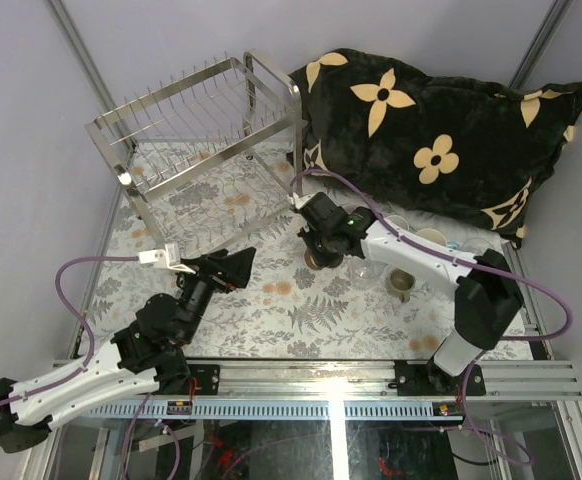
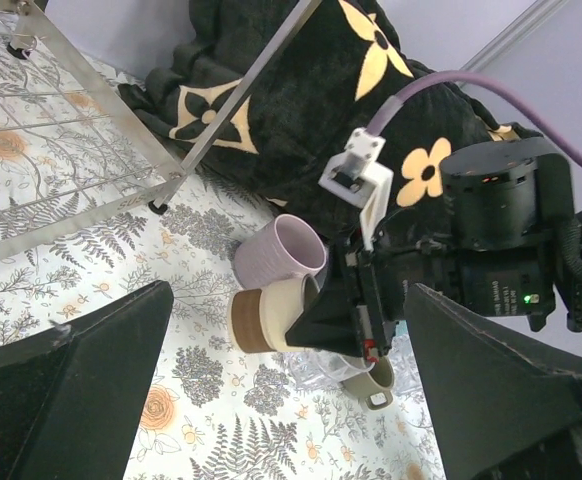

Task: Unload the cups from the dish rack
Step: Place the cup at the center of the board, then reset both arms

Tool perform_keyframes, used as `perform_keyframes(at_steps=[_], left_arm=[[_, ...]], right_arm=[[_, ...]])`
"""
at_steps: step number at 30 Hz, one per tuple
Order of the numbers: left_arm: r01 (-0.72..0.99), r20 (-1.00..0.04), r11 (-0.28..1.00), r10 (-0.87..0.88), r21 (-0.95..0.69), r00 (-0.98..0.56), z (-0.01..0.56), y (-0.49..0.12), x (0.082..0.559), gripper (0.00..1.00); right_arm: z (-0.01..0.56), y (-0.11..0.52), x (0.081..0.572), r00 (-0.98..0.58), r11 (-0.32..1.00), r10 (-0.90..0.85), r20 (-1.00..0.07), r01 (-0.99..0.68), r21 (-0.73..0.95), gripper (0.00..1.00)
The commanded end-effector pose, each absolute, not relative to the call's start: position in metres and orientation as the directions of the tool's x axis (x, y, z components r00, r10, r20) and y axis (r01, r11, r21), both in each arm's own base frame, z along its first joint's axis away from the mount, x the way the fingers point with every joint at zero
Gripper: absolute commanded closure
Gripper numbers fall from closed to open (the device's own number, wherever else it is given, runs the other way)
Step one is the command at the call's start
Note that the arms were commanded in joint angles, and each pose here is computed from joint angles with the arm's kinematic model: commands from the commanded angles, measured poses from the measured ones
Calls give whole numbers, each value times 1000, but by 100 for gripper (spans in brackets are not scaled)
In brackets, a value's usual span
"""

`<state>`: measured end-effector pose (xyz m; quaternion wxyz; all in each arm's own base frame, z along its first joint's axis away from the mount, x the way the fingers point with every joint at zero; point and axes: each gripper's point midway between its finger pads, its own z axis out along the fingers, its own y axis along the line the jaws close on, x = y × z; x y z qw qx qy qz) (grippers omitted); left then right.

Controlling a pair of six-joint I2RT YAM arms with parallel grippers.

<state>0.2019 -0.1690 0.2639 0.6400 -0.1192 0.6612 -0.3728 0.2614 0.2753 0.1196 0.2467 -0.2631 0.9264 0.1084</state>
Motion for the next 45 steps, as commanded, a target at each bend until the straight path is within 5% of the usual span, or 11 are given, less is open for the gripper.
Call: perform_keyframes(at_steps=[1, 22, 37, 45], left_arm=[[300, -765, 711, -631, -636, -128, 259, -162, 203, 0], [304, -782, 725, -607, -618, -143, 248, -165, 203, 0], [290, -784, 731, -601, -618, -155, 247, -171, 206, 0], [267, -799, 753, -578, -601, -168, 246, -175, 210, 0]], right_arm=[[120, 267, 259, -715, 822, -515, -473, -569, -35, 100], [67, 264, 254, -725, 775, -622, -294, -625, -98, 100], [97, 260, 267, -700, 805, -574, -426, -578, -136, 62], [174, 259, 276, -610, 855, -431, -665, -511, -85, 56]])
